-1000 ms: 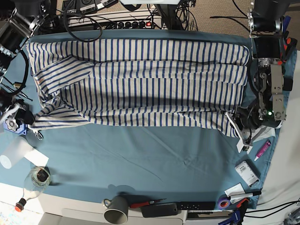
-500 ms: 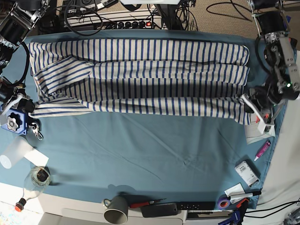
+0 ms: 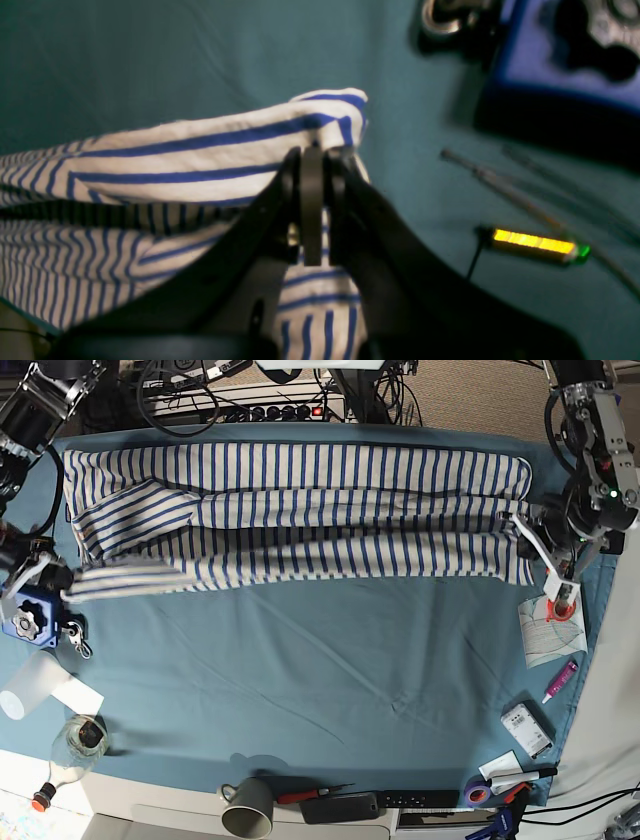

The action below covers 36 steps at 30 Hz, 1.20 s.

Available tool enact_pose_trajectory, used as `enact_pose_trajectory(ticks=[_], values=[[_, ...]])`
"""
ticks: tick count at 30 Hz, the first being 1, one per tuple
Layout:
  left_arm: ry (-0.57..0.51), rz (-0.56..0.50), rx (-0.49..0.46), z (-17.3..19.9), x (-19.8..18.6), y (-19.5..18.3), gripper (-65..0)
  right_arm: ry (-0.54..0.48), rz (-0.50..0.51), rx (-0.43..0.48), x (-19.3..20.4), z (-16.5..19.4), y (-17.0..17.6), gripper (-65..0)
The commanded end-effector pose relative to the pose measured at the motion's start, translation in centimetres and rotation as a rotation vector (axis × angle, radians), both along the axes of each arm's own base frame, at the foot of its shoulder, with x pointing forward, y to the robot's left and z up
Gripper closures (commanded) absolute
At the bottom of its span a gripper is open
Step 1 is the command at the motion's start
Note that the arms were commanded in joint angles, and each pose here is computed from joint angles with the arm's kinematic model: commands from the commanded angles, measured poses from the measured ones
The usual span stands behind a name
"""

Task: Fold the T-shirt properly
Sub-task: 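Drag the folded sides toward the collar edge with both grippers, then release the shirt and raise both grippers at the shirt's ends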

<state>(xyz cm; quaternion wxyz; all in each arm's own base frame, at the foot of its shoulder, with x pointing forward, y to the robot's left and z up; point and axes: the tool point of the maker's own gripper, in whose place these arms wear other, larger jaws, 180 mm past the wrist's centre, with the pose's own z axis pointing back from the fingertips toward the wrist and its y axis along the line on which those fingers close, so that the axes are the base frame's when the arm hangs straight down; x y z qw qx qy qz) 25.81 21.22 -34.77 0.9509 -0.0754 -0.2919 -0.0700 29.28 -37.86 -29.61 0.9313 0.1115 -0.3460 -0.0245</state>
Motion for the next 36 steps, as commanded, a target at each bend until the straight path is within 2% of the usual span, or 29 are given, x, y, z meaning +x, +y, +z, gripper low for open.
enact_pose_trajectory(ticks=[1,6,15,31,36], values=[[-0.036,-0.002,0.019,0.9,0.5,0.4,0.0,-0.044,-0.007,-0.031,0.5,1.8,-0.9,0.0],[-0.012,0.027,0.059,0.4,0.0,1.3,0.0,-0.012,-0.047,-0.019,-1.2,0.9,-1.7,0.0],[0.016,0.013,0.078,0.0,-1.6,1.1,0.0,-0.083,-0.199,-0.012,-3.9,2.7,-5.8,0.0],[0.068,0.006,0.102,-1.0,-3.7,1.2,0.0,0.018,-0.189,-0.004,-7.3,-0.1,-5.4,0.0],[0.081,0.007,0.105,-1.3,-4.3,1.3,0.0,0.049,-0.201,-0.035,-7.8,-0.5,-5.9,0.0]])
